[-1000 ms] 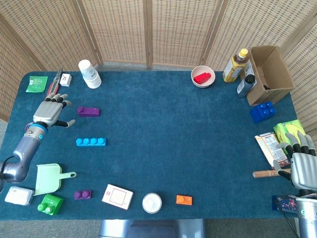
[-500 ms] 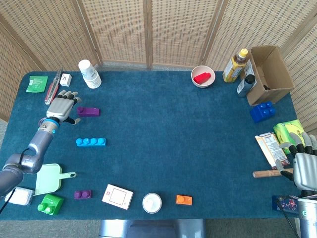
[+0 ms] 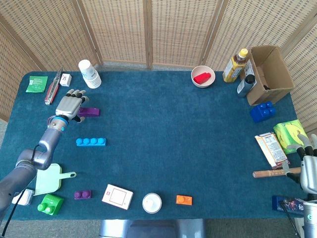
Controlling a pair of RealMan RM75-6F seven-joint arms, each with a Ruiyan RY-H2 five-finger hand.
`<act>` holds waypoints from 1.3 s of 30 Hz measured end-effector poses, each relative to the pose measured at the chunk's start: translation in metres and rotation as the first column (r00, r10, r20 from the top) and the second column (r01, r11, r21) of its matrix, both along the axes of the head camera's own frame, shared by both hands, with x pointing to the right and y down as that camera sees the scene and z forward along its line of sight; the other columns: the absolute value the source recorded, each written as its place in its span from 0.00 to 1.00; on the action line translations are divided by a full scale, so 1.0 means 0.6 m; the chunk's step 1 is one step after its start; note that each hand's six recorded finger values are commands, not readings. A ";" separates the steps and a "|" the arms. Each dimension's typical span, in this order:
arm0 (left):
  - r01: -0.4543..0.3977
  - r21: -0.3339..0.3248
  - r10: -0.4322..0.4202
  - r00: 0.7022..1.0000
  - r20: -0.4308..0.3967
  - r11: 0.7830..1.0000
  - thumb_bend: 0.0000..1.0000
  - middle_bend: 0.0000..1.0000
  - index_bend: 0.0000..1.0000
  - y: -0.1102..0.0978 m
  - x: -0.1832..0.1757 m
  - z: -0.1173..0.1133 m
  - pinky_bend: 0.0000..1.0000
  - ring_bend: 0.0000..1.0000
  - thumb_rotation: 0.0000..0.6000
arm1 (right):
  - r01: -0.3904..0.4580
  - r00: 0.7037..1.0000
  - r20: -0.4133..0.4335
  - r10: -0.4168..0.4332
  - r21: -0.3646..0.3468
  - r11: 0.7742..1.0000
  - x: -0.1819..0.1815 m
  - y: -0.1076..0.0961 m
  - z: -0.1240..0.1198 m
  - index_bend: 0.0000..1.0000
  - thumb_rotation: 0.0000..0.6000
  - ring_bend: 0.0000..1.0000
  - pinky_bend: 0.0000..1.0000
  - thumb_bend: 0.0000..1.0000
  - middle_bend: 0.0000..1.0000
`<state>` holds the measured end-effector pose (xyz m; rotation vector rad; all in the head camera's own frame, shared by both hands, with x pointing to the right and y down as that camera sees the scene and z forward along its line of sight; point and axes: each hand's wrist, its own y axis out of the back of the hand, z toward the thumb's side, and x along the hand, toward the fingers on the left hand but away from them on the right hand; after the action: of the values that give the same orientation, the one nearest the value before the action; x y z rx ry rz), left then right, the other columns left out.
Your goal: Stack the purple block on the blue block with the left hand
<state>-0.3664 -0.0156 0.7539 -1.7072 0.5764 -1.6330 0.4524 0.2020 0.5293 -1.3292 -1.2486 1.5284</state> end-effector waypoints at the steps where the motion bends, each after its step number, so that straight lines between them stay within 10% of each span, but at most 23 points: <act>1: -0.001 -0.003 0.001 1.000 -0.001 1.000 0.32 0.07 0.24 -0.001 0.004 0.003 0.00 0.04 1.00 | -0.002 1.000 -0.001 0.002 0.003 1.000 0.001 0.001 -0.002 0.37 1.00 0.00 0.07 0.29 0.18; 39: 0.006 0.002 -0.006 1.000 0.018 1.000 0.36 0.31 0.60 -0.022 0.016 0.013 0.00 0.21 1.00 | -0.065 0.998 -0.014 0.065 0.042 0.997 0.026 0.034 -0.026 0.37 1.00 0.00 0.07 0.29 0.18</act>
<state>-0.3570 -0.0286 0.7619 -1.6898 0.5743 -1.6493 0.4681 0.2222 0.5136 -1.2591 -1.3187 1.5462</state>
